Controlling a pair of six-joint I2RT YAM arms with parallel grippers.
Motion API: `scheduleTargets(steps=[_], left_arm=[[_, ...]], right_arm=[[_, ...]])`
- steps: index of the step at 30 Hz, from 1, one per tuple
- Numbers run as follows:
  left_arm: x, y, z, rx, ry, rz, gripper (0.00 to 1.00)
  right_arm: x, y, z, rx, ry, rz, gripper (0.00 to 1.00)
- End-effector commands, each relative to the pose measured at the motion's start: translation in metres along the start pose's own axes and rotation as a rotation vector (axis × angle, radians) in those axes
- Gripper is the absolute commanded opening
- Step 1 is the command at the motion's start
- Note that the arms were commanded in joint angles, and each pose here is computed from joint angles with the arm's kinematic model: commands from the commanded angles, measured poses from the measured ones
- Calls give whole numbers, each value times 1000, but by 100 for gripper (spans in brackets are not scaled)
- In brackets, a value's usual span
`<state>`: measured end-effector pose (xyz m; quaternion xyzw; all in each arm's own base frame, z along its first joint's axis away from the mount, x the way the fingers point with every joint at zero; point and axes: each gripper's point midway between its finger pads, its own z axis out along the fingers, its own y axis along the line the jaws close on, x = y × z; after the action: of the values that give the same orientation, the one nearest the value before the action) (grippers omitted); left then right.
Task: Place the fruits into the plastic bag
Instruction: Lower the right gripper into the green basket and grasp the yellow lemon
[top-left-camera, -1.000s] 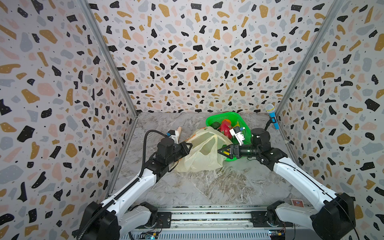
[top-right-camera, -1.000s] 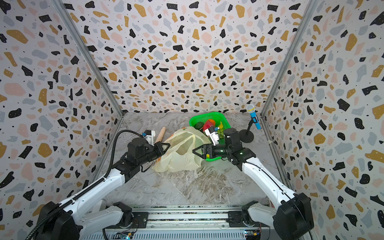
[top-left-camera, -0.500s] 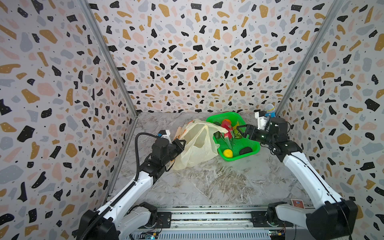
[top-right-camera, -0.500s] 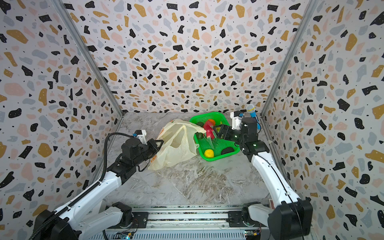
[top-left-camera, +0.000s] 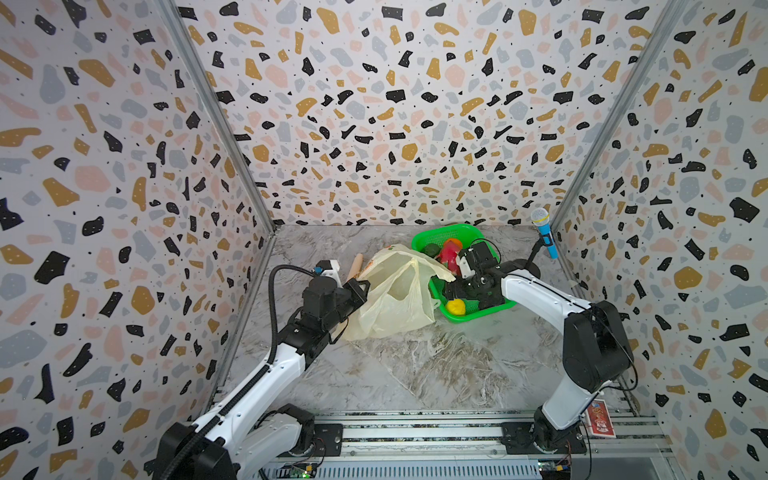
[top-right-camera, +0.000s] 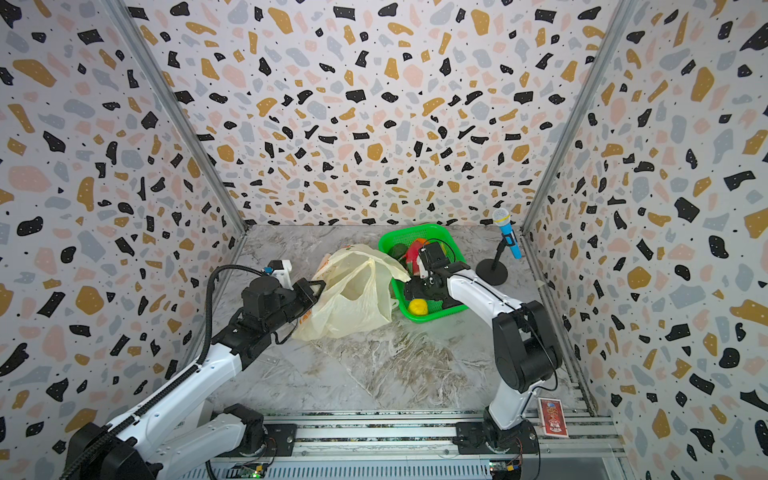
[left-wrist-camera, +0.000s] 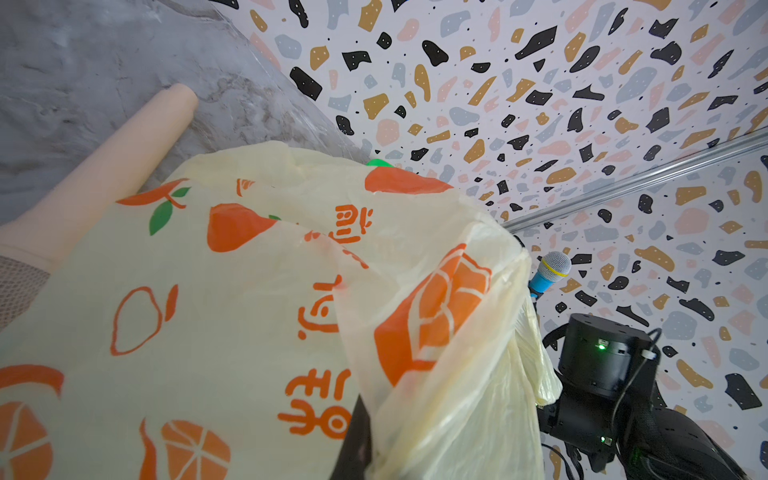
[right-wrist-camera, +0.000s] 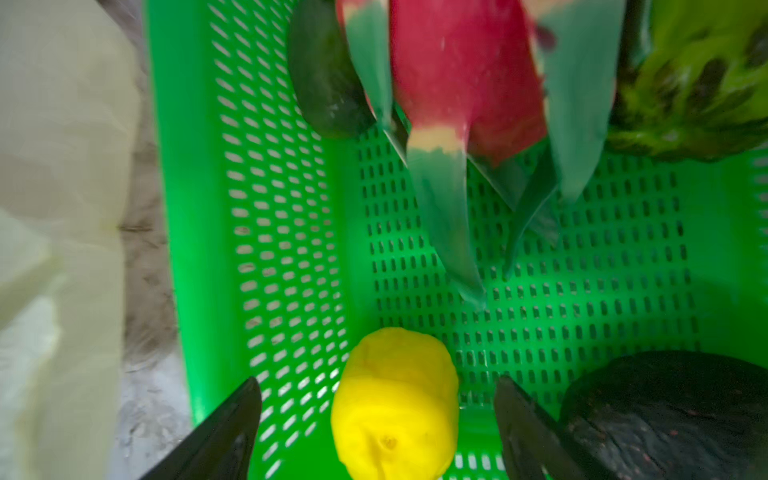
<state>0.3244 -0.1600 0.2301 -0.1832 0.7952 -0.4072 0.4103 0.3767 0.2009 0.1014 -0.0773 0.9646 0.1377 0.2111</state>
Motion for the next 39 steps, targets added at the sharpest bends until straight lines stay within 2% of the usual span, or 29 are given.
scheduleTargets(steps=[1, 5, 12, 17, 19, 23, 27, 33, 35, 36, 39], left_arm=[[-8, -3, -5, 6, -33, 44, 0], [-8, -1, -4, -1, -34, 52, 0], [-7, 2, -3, -9, -25, 56, 0], [-8, 3, -3, -15, -27, 54, 0], [-8, 4, -3, -16, -28, 51, 0], [-7, 4, -4, -20, -25, 56, 0], [-8, 5, -4, -24, -29, 61, 0], [-9, 5, -4, -29, -28, 70, 0], [-9, 4, -4, -29, -27, 72, 0], [-9, 4, -4, -29, -27, 73, 0], [-7, 5, -2, -29, -19, 74, 0]], right_arm=[[2, -11, -1, 99, 19, -33, 88], [14, -17, 13, 110, 52, -20, 85], [24, -8, 33, 39, 84, 10, 71], [25, -3, 32, 8, 80, 17, 64], [24, -1, 27, -5, 75, 20, 66], [26, 1, 20, -9, 82, 21, 82], [31, -3, 17, 18, 89, 13, 83], [42, -12, 28, 66, 117, -2, 67], [41, -12, 28, 63, 111, -2, 56], [38, -9, 26, 50, 98, -5, 47], [19, -4, 6, 27, 30, 3, 38]])
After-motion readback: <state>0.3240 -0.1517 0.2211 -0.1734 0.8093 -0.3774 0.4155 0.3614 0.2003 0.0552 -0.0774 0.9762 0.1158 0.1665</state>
